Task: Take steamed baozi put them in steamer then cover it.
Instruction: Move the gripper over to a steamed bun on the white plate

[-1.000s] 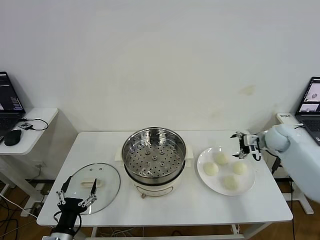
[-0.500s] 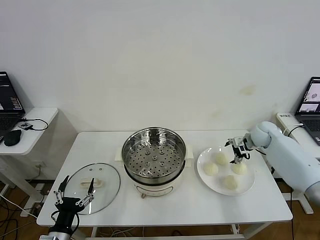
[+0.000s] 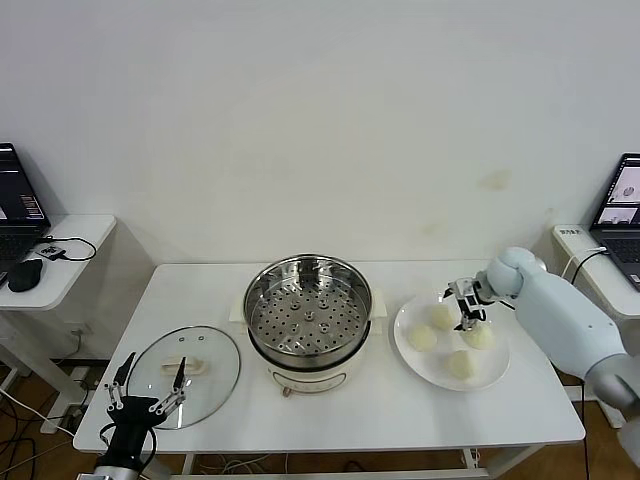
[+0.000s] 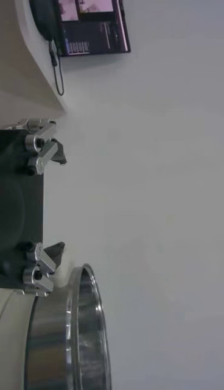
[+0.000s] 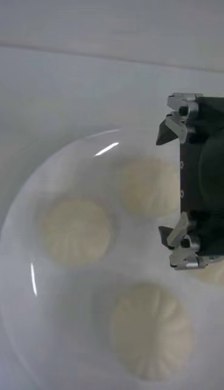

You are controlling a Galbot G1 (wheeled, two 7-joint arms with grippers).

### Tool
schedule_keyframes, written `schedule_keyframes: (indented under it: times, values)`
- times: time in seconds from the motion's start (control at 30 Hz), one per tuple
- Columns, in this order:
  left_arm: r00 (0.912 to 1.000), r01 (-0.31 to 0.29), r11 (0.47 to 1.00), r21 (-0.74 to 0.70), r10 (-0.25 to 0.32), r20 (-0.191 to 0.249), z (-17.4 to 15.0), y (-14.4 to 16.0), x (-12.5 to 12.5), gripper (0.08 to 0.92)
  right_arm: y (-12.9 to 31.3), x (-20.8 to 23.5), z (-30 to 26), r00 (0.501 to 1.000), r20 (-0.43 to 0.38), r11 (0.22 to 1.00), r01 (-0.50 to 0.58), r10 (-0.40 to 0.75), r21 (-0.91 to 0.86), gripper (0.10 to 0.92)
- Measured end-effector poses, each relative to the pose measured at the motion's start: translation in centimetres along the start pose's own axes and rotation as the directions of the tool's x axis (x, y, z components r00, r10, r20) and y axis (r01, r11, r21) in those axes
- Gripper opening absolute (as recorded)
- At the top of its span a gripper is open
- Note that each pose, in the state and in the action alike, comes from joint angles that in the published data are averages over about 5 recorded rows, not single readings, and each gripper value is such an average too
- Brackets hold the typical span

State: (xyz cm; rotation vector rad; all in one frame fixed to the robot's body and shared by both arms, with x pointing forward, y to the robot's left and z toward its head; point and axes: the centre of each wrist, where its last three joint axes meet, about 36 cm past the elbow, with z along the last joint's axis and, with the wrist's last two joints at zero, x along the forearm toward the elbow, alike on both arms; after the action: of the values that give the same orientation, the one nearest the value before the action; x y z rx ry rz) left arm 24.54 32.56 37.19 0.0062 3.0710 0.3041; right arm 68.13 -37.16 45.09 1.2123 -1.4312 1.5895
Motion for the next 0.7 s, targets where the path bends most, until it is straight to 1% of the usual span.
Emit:
schedule_keyframes:
  times: [0.3, 0.7]
  values:
    - [1.0, -0.001, 1.0, -0.002, 0.001, 0.002, 0.1, 0.0, 0.2, 0.823, 0.1, -1.1, -0.6, 1.0, -0.012, 1.0, 0.009, -0.009, 0.004, 0.73]
    - [0.9999, 0.0, 1.0, -0.002, 0.0, 0.012, -0.1, -0.1, 0.5, 0.823, 0.0, -0.9, -0.4, 1.0, -0.024, 1.0, 0.016, -0.016, 0.001, 0.579]
